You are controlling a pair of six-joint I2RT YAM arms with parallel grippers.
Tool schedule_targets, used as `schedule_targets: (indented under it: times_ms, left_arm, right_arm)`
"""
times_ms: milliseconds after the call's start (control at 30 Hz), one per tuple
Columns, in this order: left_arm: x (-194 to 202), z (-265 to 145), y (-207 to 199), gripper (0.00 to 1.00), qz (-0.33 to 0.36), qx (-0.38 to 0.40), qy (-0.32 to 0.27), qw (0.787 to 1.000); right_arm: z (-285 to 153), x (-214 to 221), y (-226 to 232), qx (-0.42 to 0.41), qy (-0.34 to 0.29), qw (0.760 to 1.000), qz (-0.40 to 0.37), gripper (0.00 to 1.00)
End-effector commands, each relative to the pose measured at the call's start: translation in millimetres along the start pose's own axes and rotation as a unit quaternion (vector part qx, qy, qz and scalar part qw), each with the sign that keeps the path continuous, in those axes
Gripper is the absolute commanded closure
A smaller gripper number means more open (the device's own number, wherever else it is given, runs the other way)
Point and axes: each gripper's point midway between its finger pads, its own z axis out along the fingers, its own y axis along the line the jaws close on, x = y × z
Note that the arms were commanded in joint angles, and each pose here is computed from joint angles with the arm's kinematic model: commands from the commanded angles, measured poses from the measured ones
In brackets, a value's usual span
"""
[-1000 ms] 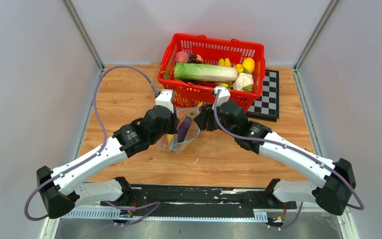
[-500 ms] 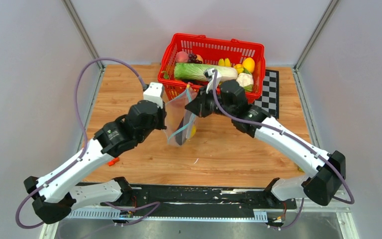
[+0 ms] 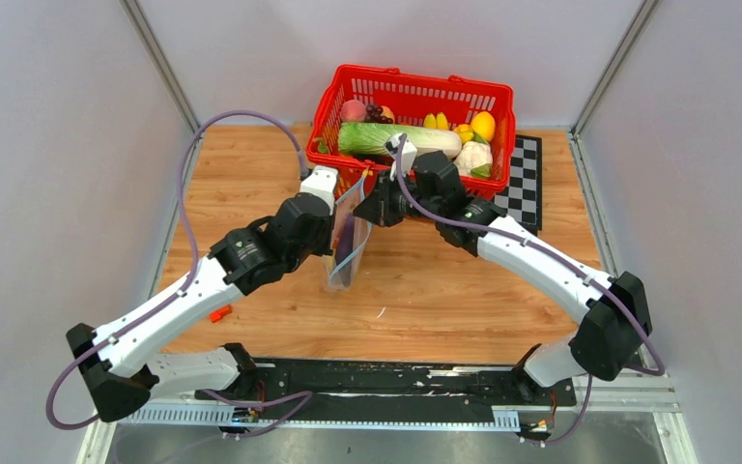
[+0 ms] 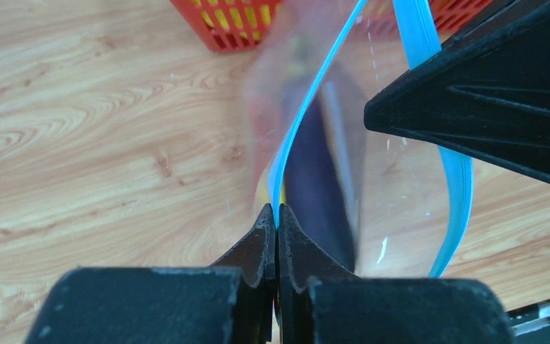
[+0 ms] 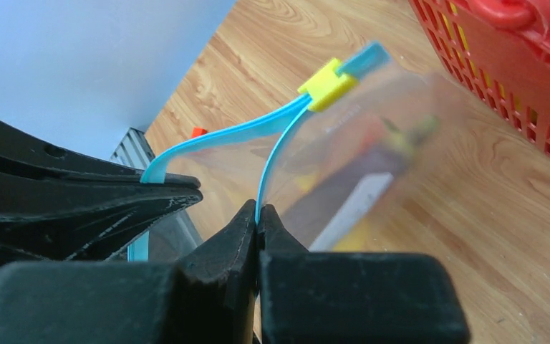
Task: Place the food in the zip-top bag and seal the zipper
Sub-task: Adjust the zipper food storage bag at the center of the board, then pick up the fake fruit from the bin.
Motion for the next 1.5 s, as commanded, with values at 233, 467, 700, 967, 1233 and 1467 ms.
schedule_targets:
  times_ms: [233, 467, 700, 967, 1233, 1467]
  left_arm:
    - [6.3, 17.9, -0.8, 1.0, -0.021, -0.017, -0.007, 1.0]
    - [-14.4, 0.1, 10.3, 1.0, -0.009, -0.024, -0.038, 0.999]
    - [-36.8, -21.5, 22.8, 1.0, 0.013, -0.038, -0.053, 0.998]
    - [-31.5, -23.1, 22.8, 1.0, 0.008, -0.034, -0.047, 0.998]
    - [-1.5, -3.5, 1.5, 1.0, -0.004, 0.009, -0.009, 1.0]
    - [10.5, 10.0, -17.7, 1.0, -0.013, 0.045, 0.006, 0.999]
  right_arm:
    - [-35.1, -33.5, 0.4, 0.022, -0.037, 0.993, -0.112, 0.43]
    - [-84.2, -100.0, -39.1, 0.137, -0.122, 0.969, -0.164, 0.31]
    - [-121.2, -152.9, -140.9, 0.333, -0.14, 0.924, -0.126, 0.3]
    - [-110.5, -181.1, -255.6, 0.461, -0.12, 0.878, -0.054, 0.27]
    - [-101.4, -183.3, -331.1, 0.589, -0.067, 0.803, -0.053, 0.25]
    - [-106.1, -187.8, -358.7, 0.627, -0.082, 0.772, -0.059, 0.24]
